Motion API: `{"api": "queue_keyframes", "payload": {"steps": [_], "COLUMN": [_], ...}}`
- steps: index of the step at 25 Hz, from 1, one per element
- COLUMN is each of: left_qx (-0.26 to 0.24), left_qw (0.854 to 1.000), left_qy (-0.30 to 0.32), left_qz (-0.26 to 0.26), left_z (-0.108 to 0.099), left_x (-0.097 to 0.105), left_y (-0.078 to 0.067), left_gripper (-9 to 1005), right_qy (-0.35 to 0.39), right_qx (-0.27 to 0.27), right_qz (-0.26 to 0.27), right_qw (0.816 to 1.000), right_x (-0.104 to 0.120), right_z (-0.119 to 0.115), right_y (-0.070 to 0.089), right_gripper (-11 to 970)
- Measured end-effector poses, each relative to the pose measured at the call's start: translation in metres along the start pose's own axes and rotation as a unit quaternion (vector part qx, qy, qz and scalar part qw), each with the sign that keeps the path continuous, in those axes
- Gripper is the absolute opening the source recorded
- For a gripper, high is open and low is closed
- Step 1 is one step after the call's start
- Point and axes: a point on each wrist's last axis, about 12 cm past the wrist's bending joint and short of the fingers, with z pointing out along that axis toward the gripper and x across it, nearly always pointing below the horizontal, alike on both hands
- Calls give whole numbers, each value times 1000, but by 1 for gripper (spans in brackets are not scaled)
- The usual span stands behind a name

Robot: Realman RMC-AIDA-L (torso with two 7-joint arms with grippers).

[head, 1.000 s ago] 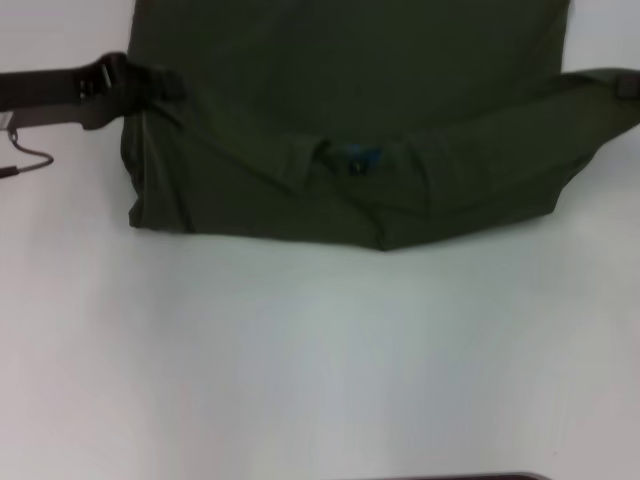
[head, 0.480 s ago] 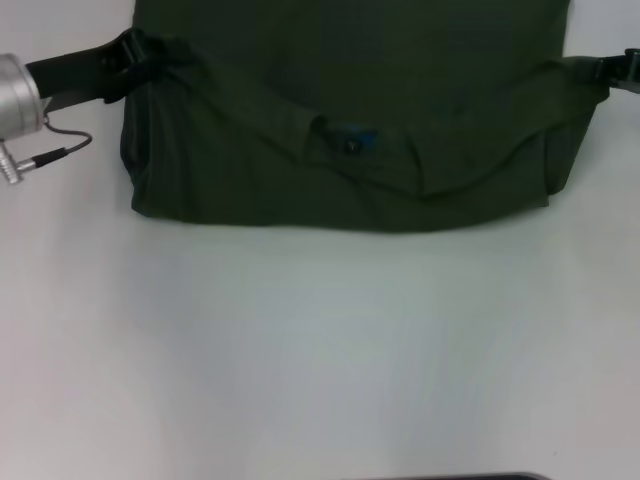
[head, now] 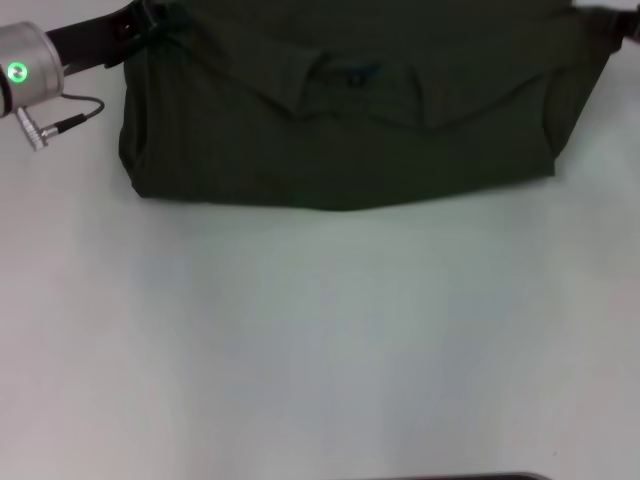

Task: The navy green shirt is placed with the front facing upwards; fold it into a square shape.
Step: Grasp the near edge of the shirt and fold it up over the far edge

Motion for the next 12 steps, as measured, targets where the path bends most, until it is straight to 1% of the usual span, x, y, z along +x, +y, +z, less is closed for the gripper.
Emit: {"api": "queue_keyframes", "payload": {"steps": [4, 8, 12], "left_qx": [-26, -49, -64], "left_qw": [999, 998, 996], "left_qy": [-1, -1, -4], "left_qz": [22, 39, 55], "left_z": [10, 20, 24], "left_x": [-3, -3, -3], "left_y": [-2, -5, -5], "left_gripper": [17, 18, 19], "right_qy": [-23, -18, -13], "right_qx": [14, 30, 61], "right_qz": [-21, -45, -64], "right_qw": [999, 998, 996], "right_x": [-12, -11, -10], "right_z": [10, 27, 44], "right_y": [3, 9, 12], "right_gripper": [27, 27, 28]}}
